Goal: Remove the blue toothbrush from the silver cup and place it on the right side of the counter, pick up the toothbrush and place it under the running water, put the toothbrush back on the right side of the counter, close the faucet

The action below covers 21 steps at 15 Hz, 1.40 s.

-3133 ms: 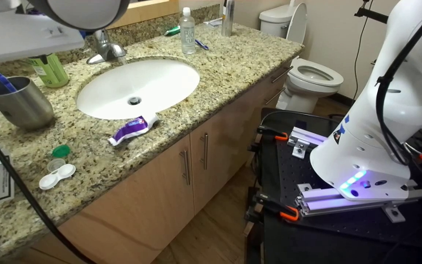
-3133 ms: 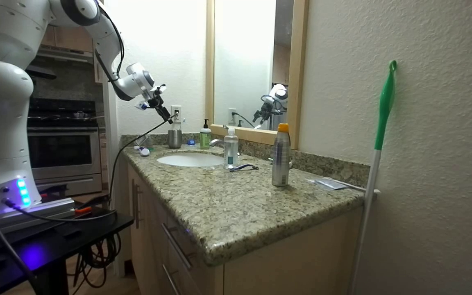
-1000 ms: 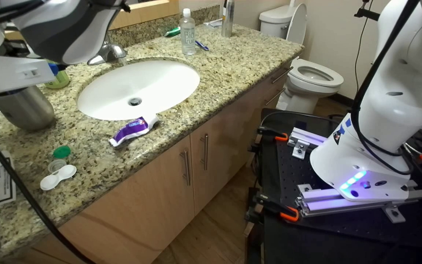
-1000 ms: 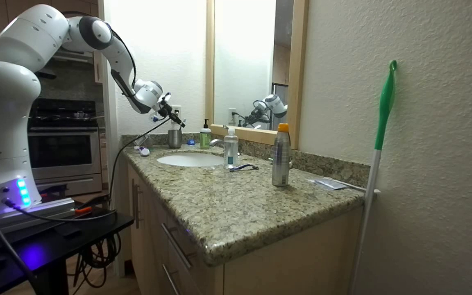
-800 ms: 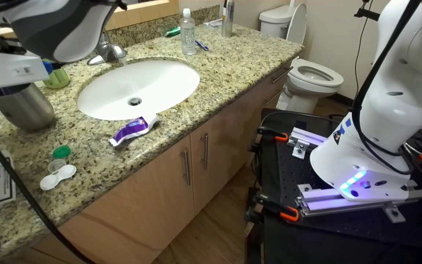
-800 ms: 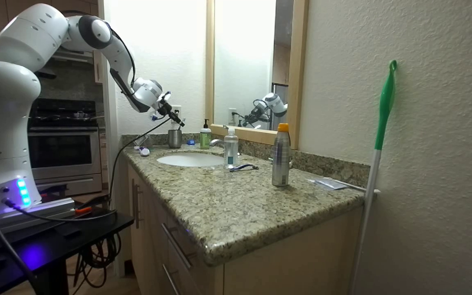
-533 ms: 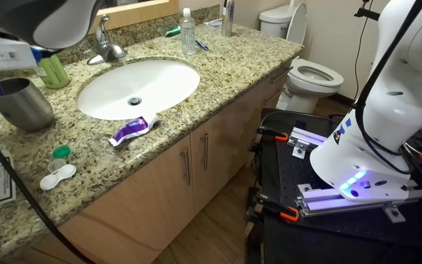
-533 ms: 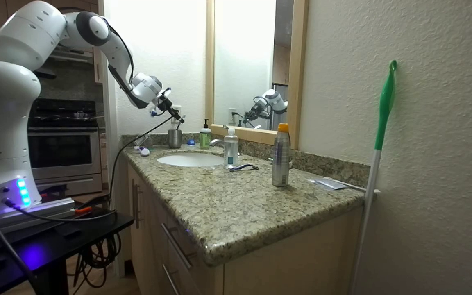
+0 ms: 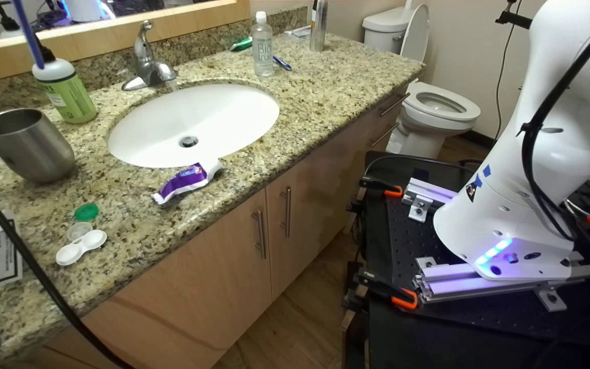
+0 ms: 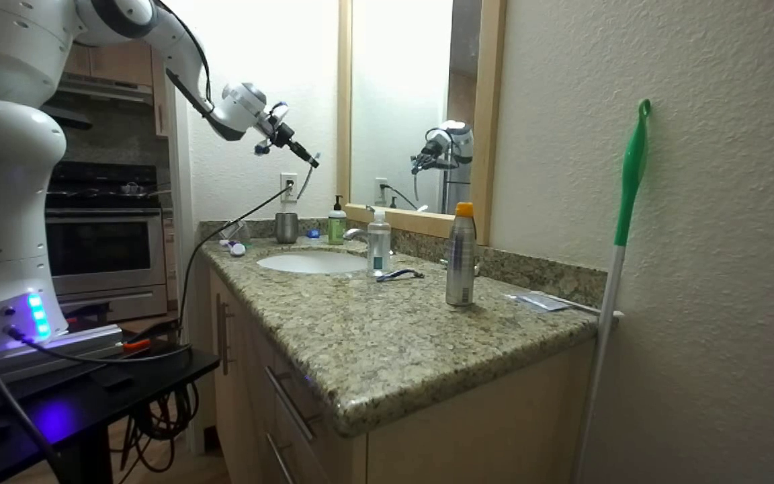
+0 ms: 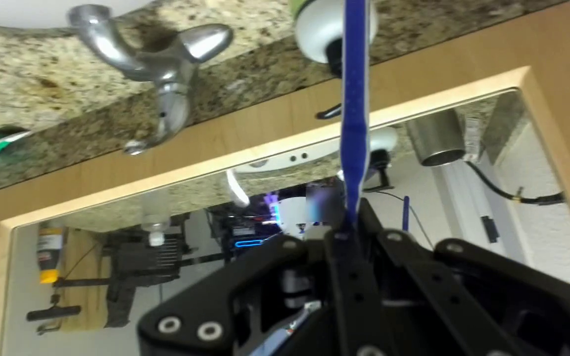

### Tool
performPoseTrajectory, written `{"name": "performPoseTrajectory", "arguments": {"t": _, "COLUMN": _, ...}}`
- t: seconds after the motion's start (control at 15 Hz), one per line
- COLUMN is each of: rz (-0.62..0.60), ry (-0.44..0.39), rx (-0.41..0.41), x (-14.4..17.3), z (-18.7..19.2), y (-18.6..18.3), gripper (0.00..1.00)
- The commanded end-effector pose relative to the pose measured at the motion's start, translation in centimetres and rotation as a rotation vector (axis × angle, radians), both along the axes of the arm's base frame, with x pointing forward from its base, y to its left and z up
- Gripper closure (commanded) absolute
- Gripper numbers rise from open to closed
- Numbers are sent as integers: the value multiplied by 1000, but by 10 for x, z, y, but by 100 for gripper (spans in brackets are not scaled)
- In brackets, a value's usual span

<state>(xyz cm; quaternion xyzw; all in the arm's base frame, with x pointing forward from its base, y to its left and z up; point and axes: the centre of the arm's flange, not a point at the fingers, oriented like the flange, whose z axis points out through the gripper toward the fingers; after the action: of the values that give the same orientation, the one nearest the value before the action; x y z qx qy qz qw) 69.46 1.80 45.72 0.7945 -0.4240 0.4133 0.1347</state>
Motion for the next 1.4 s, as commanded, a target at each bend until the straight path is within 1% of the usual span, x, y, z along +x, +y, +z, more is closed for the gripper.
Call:
{"name": "performPoseTrajectory", "arguments": {"t": 0.0, "rz": -92, "ry": 176, "rx": 52, "x": -63, "z": 46, "y": -55, "gripper": 98}}
{"name": "performPoseTrajectory", "arguments": {"t": 0.13, "rz": -118, "ry": 261, "rx": 137, "x": -96, "z": 61, "y": -87, "gripper": 98}}
{"name": "performPoseTrajectory", "arguments": {"t": 0.27, "rz": -123, "ry": 313, "rx": 258, "x": -133, "z": 64, "y": -119, "gripper": 98}}
{"name": "performPoseTrajectory", "arguments": {"t": 0.33, "rz": -118, "ry": 326, "rx": 321, "x": -150, "z": 63, "y": -135, "gripper": 98}}
{"name": "performPoseTrajectory", "arguments": {"t": 0.6, "rz": -123, "ry": 321, "rx": 586, "x": -219, "z": 37, "y": -197, "gripper": 98}}
{"name": "performPoseTrajectory", "arguments": {"t": 0.87, "rz": -190, "ry": 297, "rx": 846, "x": -296, "z": -5, "y": -245, "gripper": 98}}
{"name": "performPoseTrajectory", "arguments": {"t": 1.0, "rz": -252, "ry": 271, "rx": 963, "x": -337, "z": -29, "y": -263, "gripper": 98}}
{"name": "performPoseTrajectory", "arguments": {"t": 1.07, "rz": -313, "ry": 254, "rx": 1005, "x": -358, "z": -42, "y": -272, "gripper": 98}}
{"name": "performPoseTrajectory", "arguments": {"t": 1.13, "rz": -392, "ry": 235, "rx": 1016, "x": -379, "z": -55, "y": -279, "gripper": 98}}
{"name": "performPoseTrajectory", "arguments": {"t": 1.27, "rz": -519, "ry": 202, "rx": 1007, "x": -422, "z": -82, "y": -296, "gripper": 98}}
{"name": "performPoseTrajectory", "arguments": {"t": 1.33, "rz": -574, "ry": 174, "rx": 999, "x": -439, "z": -91, "y": -300, "gripper": 98}}
